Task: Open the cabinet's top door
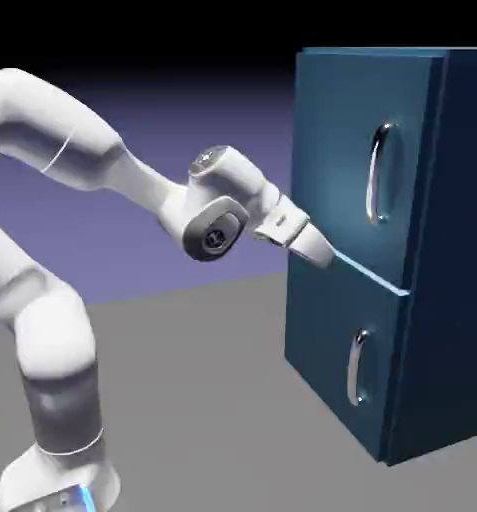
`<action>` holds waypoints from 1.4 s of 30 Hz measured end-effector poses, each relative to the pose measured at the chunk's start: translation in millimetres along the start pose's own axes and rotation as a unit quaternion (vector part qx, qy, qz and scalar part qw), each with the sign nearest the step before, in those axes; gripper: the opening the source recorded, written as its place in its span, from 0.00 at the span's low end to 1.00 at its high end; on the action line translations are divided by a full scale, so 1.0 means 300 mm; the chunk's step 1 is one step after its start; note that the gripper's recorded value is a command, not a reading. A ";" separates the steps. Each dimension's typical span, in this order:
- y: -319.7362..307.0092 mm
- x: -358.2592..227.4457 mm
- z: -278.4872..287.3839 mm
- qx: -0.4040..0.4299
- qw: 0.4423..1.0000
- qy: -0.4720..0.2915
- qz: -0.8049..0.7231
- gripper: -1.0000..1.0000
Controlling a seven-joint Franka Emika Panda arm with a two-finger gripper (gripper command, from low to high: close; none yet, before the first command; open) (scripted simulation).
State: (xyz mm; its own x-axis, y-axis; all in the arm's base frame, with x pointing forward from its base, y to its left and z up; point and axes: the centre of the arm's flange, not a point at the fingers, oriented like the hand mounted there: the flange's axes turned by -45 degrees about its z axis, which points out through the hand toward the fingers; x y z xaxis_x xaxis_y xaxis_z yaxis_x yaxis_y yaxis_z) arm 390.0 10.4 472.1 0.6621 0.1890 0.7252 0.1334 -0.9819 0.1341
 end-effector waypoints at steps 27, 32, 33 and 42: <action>-0.022 0.175 -0.271 -0.129 0.777 0.116 -0.605 0.50; 0.004 0.173 -0.302 -0.166 0.696 0.120 -0.688 0.50; 0.010 0.172 -0.307 -0.174 0.679 0.120 -0.703 0.50; 0.088 0.150 -0.334 -0.243 0.512 0.105 -0.817 0.50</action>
State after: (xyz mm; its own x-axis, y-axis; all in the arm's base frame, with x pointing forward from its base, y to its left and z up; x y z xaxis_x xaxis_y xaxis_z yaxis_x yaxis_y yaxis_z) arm 349.3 -7.8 575.9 -0.1414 0.8064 -0.5742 0.1496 0.5907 0.7929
